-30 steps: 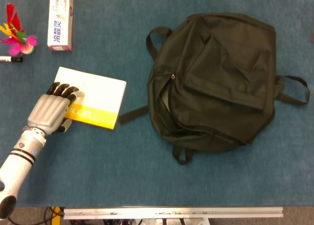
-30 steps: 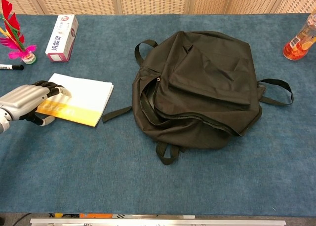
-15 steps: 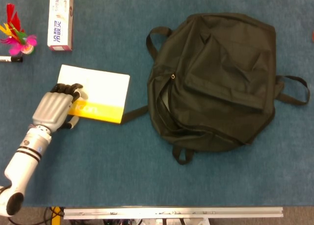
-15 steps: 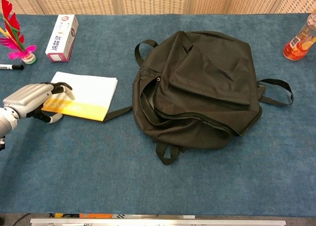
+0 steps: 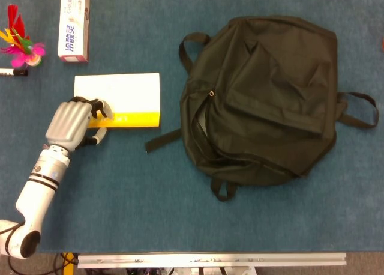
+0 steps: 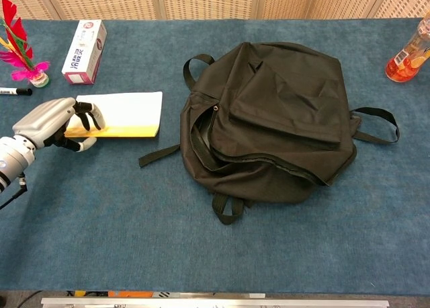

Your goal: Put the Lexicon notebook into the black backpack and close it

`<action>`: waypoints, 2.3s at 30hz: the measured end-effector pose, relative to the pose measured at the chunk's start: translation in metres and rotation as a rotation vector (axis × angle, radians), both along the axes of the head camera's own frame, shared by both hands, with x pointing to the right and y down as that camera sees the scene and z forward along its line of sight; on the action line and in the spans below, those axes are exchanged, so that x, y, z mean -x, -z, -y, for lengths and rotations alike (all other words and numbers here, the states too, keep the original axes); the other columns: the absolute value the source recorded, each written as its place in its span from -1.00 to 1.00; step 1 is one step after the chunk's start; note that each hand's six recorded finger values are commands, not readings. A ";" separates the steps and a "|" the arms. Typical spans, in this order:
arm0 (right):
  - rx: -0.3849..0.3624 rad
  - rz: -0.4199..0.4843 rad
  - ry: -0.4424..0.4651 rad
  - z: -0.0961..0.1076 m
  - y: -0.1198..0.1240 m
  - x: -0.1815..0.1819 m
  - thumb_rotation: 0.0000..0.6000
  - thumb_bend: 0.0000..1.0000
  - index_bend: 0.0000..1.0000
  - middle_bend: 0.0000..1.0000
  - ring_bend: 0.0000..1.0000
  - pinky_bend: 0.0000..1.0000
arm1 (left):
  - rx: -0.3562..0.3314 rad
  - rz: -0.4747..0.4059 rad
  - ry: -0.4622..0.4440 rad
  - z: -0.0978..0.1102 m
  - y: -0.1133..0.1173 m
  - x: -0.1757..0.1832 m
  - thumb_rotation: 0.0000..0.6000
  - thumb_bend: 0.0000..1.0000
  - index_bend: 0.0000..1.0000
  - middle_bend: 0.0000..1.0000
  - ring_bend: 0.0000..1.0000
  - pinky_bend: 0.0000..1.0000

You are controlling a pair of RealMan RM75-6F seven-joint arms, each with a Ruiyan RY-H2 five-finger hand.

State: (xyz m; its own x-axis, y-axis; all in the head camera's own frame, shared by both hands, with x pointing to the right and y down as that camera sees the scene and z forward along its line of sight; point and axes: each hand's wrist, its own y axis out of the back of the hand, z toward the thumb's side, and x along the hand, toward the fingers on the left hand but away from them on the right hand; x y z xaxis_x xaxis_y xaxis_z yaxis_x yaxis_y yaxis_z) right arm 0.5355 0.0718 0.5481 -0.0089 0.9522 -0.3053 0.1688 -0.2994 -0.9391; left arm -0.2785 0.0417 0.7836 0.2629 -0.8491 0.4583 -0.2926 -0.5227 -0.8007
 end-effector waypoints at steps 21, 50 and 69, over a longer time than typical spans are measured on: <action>-0.001 0.015 -0.004 0.000 0.001 -0.001 1.00 -1.00 -0.51 -0.29 -0.51 -0.04 | -0.169 -0.026 -0.047 0.013 0.022 -0.009 1.00 -0.15 0.17 0.15 0.17 0.13; 0.213 0.197 0.335 0.012 -0.049 0.161 1.00 -1.00 -0.51 -0.28 -0.51 -0.02 | -0.586 -0.183 -0.145 -0.006 0.131 0.019 1.00 -0.15 0.23 0.17 0.16 0.13; 0.370 0.202 0.514 0.004 -0.122 0.290 1.00 -1.00 -0.51 -0.27 -0.51 -0.01 | -0.600 -0.196 -0.130 -0.024 0.149 0.038 1.00 -0.15 0.24 0.17 0.16 0.13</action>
State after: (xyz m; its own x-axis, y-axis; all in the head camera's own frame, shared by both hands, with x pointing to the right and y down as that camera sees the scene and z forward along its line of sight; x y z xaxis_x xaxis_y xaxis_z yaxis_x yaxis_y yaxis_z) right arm 0.2458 0.0677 0.6705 0.5096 0.6523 -0.5611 0.0804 -0.6854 -0.7237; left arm -0.3163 0.0655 0.6347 0.4113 -0.8985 -0.1533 -0.4275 -0.0417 -0.9030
